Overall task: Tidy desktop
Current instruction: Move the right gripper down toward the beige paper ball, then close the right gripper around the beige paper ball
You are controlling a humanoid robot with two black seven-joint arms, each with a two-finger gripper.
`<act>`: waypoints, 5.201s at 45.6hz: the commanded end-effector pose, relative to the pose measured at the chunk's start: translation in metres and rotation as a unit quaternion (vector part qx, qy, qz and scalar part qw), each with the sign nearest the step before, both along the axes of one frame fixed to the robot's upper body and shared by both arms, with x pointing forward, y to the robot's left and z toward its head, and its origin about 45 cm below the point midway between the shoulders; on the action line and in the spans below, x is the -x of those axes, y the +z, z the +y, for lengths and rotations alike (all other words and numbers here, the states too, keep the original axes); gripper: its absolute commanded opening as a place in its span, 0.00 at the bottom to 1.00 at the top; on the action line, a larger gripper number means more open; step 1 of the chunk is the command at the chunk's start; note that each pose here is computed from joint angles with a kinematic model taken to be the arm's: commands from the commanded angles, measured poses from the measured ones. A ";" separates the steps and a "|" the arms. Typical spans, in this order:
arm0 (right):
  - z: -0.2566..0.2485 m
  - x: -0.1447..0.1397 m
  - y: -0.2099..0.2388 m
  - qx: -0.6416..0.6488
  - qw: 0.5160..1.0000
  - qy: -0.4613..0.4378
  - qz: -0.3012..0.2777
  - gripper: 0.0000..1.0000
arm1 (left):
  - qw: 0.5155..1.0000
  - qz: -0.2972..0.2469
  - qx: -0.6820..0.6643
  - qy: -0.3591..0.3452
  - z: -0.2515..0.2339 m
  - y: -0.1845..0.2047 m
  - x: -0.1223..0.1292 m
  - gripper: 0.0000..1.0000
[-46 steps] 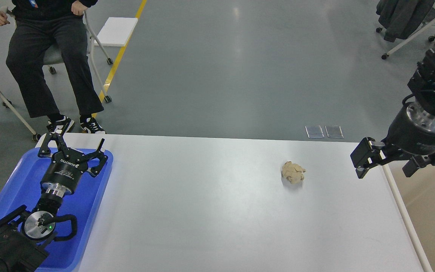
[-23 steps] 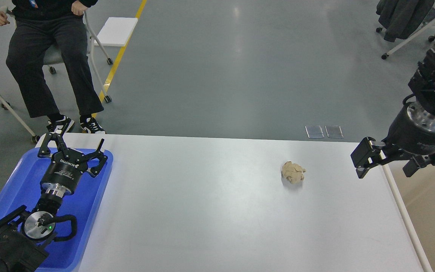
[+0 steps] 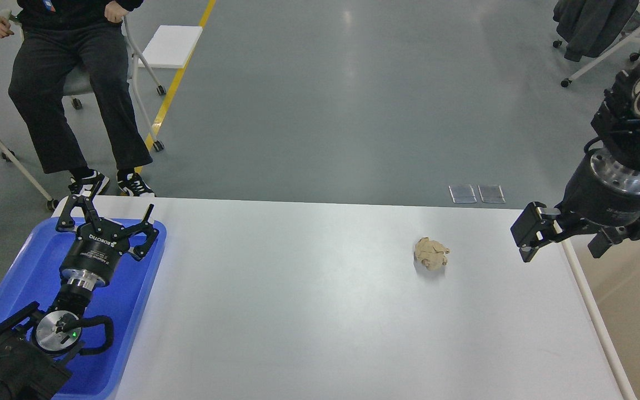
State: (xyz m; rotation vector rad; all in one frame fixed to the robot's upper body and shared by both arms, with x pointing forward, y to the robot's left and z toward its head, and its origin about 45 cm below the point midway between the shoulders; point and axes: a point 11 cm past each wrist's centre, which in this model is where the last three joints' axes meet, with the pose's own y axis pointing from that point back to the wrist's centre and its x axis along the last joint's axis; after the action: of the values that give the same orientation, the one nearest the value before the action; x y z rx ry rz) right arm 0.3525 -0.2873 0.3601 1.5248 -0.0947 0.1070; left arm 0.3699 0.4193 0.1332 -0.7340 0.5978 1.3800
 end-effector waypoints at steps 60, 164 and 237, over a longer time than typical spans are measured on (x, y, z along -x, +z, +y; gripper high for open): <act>0.038 -0.072 -0.126 -0.104 0.976 -0.097 -0.163 1.00 | 1.000 0.000 0.000 0.001 0.000 0.000 0.000 0.99; 0.054 -0.088 -0.271 -0.033 0.944 -0.062 -0.323 1.00 | 1.000 0.000 0.000 0.001 0.000 0.000 0.000 0.99; 0.093 -0.051 -0.298 -0.096 0.941 -0.077 -0.315 0.00 | 1.000 -0.001 0.000 0.001 0.000 0.000 0.000 0.99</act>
State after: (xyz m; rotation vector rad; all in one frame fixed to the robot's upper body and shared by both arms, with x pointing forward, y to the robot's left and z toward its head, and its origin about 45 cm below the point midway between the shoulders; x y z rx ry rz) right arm 0.4144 -0.2211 0.0628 1.5481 -0.8023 0.4671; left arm 0.3697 0.4195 0.1331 -0.7348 0.5971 1.3814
